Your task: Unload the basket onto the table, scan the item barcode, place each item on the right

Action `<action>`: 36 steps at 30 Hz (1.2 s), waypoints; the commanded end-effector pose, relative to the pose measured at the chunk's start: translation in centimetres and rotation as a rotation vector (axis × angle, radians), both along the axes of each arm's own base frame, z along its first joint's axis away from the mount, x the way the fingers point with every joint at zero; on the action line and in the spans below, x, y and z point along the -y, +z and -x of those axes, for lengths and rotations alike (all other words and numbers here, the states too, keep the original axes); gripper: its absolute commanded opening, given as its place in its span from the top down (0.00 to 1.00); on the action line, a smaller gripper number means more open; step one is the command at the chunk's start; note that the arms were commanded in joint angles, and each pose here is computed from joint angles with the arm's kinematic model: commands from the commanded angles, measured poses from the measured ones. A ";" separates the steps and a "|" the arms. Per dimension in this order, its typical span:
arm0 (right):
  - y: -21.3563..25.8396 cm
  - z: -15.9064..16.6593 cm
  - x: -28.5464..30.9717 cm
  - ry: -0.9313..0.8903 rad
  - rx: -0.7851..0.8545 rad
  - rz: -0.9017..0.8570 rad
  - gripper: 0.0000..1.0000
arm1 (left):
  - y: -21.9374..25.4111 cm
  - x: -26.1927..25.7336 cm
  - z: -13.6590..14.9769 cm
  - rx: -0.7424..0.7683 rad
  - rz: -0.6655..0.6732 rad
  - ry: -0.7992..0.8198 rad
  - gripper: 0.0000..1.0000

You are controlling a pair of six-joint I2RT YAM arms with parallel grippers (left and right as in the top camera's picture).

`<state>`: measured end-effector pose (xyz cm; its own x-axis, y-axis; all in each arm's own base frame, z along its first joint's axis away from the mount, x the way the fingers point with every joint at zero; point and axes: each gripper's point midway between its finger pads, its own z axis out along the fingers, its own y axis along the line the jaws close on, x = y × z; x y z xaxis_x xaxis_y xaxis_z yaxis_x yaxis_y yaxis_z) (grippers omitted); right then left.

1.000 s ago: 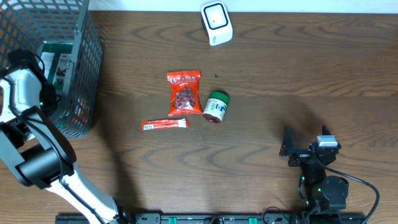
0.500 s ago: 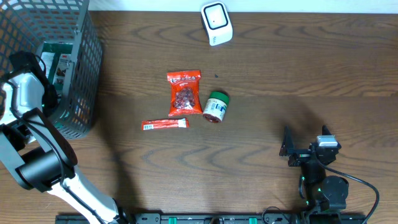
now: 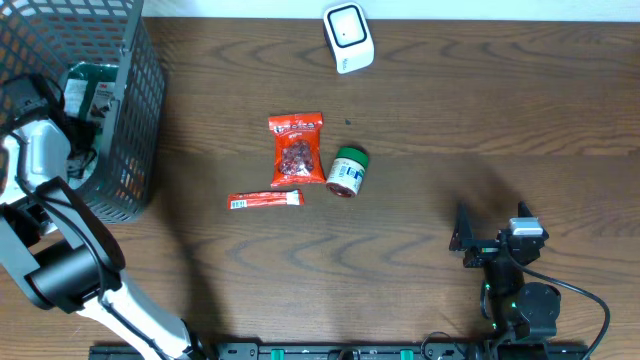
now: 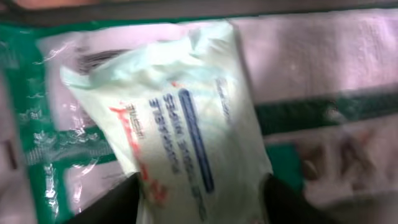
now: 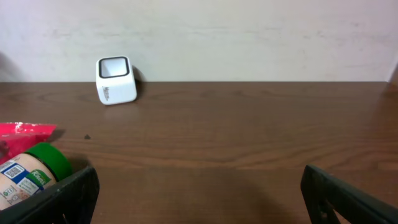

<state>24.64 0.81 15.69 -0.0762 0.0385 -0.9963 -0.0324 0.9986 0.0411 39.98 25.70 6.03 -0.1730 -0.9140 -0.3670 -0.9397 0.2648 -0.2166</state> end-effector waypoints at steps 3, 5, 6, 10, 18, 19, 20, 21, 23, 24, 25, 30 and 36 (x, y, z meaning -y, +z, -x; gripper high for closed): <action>0.0 0.0 0.1 -0.003 0.000 0.005 0.01 | 2.8 1.2 -0.3 0.031 -0.018 -0.174 0.22; 0.0 0.0 0.1 -0.003 0.000 0.005 0.01 | 2.7 1.3 -0.1 0.023 -0.012 -0.165 0.16; 0.0 0.0 0.1 -0.003 0.000 0.005 0.01 | 2.5 1.2 0.1 0.015 -0.008 -0.145 0.15; 0.0 0.0 0.1 -0.003 0.000 0.005 0.01 | 1.3 0.4 1.0 -0.021 -0.013 -0.049 0.13; 0.0 0.0 0.1 -0.003 0.000 0.005 0.01 | -2.2 -0.4 1.5 -0.073 0.005 0.034 0.13; 0.0 0.0 0.1 -0.003 0.000 0.005 0.01 | -2.8 -0.3 1.5 -0.082 0.014 0.033 0.13; 0.0 0.0 0.1 -0.003 0.000 0.005 0.01 | -3.5 -0.2 1.6 -0.094 0.025 0.031 0.13; 0.0 0.0 0.1 -0.003 0.000 0.005 0.01 | -4.1 -0.1 1.6 -0.104 0.036 0.028 0.13; 0.0 0.0 0.1 -0.003 0.000 0.005 0.01 | -5.3 0.2 1.8 -0.123 0.059 0.024 0.14; 0.0 0.0 0.1 -0.003 0.000 0.005 0.01 | -5.6 0.4 1.8 -0.127 0.069 0.021 0.21; 0.0 0.0 0.1 -0.003 0.000 0.005 0.01 | -5.7 0.5 1.8 -0.125 0.076 0.019 0.31; 0.0 0.0 0.1 -0.003 0.000 0.005 0.01 | -1.6 -0.2 1.2 -0.044 0.031 0.024 0.75; 0.0 0.0 0.1 -0.003 0.000 0.005 0.01 | 5.9 -0.4 0.9 0.083 -0.065 -0.010 0.76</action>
<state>24.64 0.81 15.69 -0.0762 0.0385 -0.9963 -0.0324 0.9986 0.0411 38.84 25.69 5.83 -0.1759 -0.9202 -0.3496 -0.9465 0.2557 -0.1970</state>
